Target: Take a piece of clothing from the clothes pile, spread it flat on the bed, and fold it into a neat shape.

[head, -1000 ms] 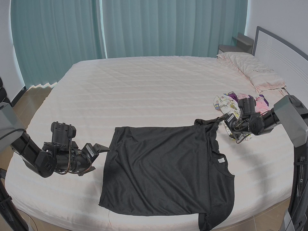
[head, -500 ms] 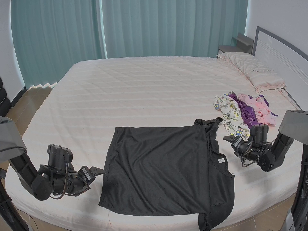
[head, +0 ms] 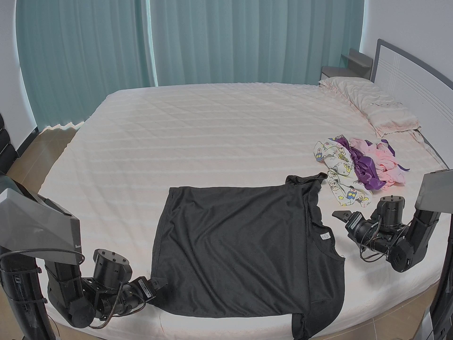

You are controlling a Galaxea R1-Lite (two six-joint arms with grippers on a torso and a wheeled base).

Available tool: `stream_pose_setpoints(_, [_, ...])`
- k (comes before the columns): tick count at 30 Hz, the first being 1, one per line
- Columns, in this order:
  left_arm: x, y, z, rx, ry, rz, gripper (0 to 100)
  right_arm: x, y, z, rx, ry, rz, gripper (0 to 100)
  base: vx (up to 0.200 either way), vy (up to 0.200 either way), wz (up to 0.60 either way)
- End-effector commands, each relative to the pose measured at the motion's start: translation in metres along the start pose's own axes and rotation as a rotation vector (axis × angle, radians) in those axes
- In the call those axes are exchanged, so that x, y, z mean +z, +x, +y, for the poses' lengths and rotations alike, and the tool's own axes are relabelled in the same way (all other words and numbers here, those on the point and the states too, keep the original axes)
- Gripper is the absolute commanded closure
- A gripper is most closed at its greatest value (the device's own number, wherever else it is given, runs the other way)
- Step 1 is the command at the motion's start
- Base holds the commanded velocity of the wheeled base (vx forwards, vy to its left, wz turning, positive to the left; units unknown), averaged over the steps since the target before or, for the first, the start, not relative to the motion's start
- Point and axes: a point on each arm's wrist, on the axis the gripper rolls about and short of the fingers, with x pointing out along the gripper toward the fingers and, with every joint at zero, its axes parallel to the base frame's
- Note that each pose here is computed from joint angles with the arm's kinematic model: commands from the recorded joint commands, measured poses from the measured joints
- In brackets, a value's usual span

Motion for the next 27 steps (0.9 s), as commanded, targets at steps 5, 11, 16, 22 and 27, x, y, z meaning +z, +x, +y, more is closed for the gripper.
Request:
stream_pose_setpoints(5, [-0.011,0.004,0.001,0.013,0.021,0.042,0,-0.001,-0.003,0.002,0.007,-0.003,0.002,0,0.000,0.000,0.00])
stream_pose_setpoints(11, [-0.015,0.004,-0.001,0.011,0.040,0.054,100,0.000,-0.005,0.004,0.014,-0.004,0.000,0,0.000,0.000,0.00])
stream_pose_setpoints(16, [-0.023,-0.002,0.008,0.064,0.098,0.097,100,0.000,-0.009,0.006,0.030,-0.004,0.009,0,0.000,0.000,0.00])
stream_pose_setpoints(22, [-0.030,-0.015,0.023,0.170,0.226,0.122,100,0.001,-0.011,0.008,0.038,-0.006,0.012,0,0.000,0.000,0.00])
stream_pose_setpoints(27, [-0.034,-0.023,0.029,0.239,0.275,0.173,100,0.001,-0.012,0.007,0.035,-0.006,0.012,0,0.000,0.000,0.00])
